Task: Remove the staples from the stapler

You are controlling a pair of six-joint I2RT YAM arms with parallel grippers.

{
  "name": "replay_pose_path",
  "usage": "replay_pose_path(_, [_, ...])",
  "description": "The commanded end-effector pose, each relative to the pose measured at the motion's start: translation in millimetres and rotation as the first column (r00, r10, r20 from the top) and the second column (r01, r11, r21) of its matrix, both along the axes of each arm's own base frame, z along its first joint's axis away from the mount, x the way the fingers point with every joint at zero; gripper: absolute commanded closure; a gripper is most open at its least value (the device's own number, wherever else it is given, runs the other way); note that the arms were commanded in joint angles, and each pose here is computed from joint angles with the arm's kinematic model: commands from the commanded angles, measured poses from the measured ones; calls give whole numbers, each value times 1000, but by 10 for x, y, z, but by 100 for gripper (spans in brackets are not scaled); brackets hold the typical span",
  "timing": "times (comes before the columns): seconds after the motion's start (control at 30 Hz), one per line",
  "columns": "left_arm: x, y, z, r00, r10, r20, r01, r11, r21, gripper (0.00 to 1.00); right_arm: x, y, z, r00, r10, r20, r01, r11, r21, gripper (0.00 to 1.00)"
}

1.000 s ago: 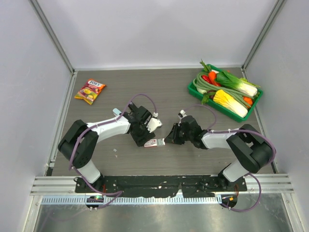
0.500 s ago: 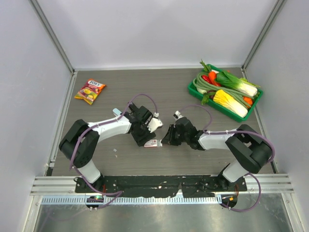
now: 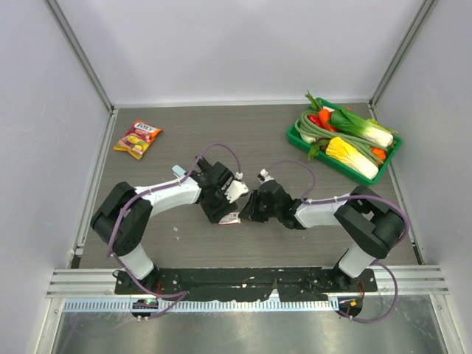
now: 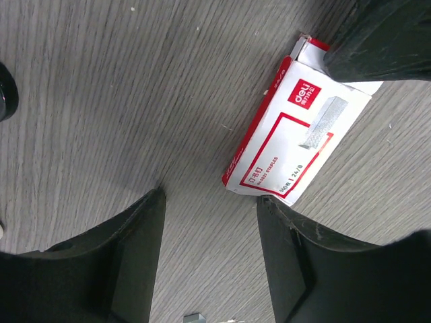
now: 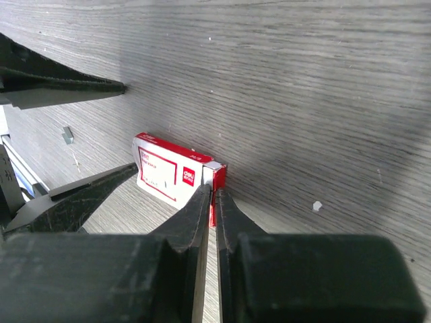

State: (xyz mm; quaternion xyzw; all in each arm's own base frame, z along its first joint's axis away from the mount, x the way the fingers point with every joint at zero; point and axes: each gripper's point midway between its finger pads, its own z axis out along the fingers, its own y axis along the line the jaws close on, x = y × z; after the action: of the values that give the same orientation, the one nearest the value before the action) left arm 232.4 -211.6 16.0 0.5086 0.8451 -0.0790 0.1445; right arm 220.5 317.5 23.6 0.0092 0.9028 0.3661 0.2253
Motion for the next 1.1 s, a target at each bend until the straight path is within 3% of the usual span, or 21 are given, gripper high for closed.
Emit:
replay_pose_path(0.0, [-27, -211, -54, 1000, -13, -28, 11, 998, -61, 39, -23, 194, 54, 1000, 8, 7, -9, 999, 51, 89])
replay_pose_path(0.23, [1, -244, -61, 999, -14, -31, 13, 998, -58, 40, -50, 230, 162, 1000, 6, 23, -9, 992, 129, 87])
replay_pose_path(0.47, [-25, -183, -104, 999, -17, -29, 15, 999, -39, 40, -101, 56, 168, 1000, -8, 26, 4, 989, 145, 67])
replay_pose_path(0.6, [-49, -145, -132, 999, -17, -32, 16, 999, -27, 40, -78, -70, 164, 999, -34, 23, 30, 991, 134, 65])
replay_pose_path(0.73, [-45, -134, -123, 999, -15, -29, 14, 1000, -26, 41, -15, -140, 203, 998, -57, 40, 52, 992, 112, 71])
replay_pose_path(0.87, [-32, -137, -100, 1000, -16, -22, 15, 1000, -25, 41, -3, -214, 101, 997, -71, 22, 70, 997, 42, 89])
replay_pose_path(1.07, [-28, -133, -79, 1000, -16, -17, 16, 1000, -24, 41, -31, -267, 10, 997, -82, -3, 82, 997, 10, 96])
